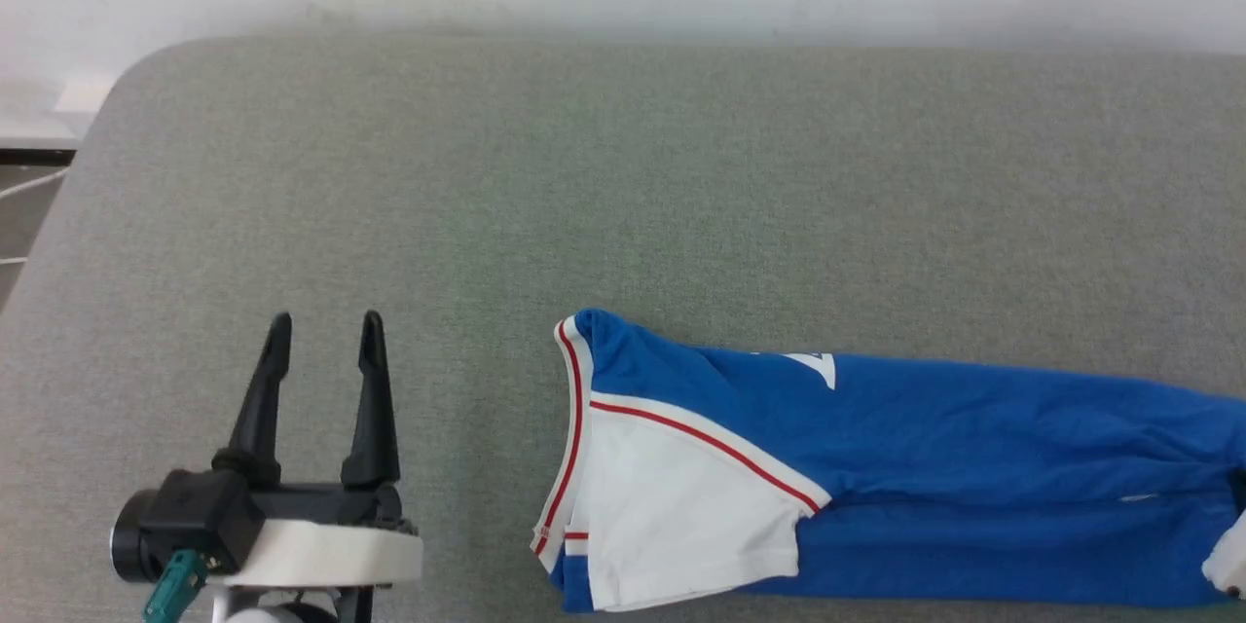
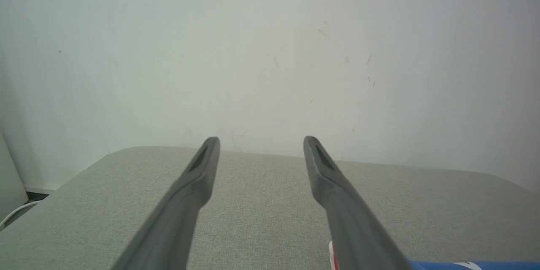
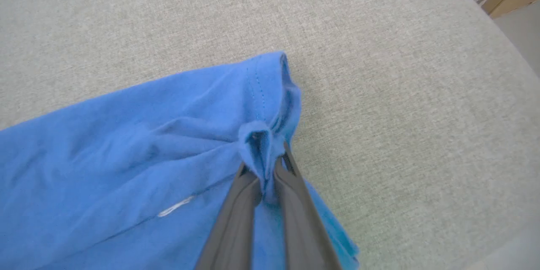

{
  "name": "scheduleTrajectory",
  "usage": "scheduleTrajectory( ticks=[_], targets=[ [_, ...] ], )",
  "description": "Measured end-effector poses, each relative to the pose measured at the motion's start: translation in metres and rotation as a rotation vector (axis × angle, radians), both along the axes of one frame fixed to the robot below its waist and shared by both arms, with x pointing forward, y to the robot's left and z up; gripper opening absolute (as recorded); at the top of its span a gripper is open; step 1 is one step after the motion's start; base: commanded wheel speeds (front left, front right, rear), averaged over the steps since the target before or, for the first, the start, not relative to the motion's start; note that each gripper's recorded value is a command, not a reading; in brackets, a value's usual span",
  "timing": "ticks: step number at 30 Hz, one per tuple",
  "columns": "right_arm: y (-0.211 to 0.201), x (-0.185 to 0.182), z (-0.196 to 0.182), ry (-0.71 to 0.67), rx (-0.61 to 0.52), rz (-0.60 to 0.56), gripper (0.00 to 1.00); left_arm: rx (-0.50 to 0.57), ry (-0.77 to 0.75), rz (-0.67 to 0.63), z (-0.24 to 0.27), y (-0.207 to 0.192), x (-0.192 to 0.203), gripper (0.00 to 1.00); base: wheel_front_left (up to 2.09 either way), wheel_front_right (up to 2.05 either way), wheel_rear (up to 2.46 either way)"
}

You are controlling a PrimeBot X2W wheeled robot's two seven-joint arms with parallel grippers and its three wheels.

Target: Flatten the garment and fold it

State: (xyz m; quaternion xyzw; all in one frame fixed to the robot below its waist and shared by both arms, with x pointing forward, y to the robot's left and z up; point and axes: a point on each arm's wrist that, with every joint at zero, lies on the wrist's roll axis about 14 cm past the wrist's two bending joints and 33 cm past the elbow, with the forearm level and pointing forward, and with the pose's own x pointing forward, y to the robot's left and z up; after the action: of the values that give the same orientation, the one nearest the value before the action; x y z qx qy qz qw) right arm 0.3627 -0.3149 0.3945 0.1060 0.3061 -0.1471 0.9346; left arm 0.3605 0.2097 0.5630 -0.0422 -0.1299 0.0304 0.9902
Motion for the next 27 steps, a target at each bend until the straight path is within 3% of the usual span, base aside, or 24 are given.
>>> scheduleTrajectory(
  ticks=[4, 12, 27],
  targets=[
    [0.022, 0.003, 0.015, -0.056, 0.036, 0.052, 0.0, -0.01, 0.006, 0.01, -0.002, 0.003, -0.009, 1.0, 0.0, 0.0, 0.0],
    [0.09, 0.001, 0.048, -0.104, 0.085, 0.265, 0.0, -0.011, -0.01, 0.038, 0.003, 0.01, -0.027, 1.0, 0.0, 0.0, 0.0],
    [0.267, -0.01, 0.084, -0.142, 0.339, 0.737, 0.0, -0.018, -0.031, 0.143, 0.007, 0.038, -0.066, 1.0, 0.0, 0.0, 0.0]
  ],
)
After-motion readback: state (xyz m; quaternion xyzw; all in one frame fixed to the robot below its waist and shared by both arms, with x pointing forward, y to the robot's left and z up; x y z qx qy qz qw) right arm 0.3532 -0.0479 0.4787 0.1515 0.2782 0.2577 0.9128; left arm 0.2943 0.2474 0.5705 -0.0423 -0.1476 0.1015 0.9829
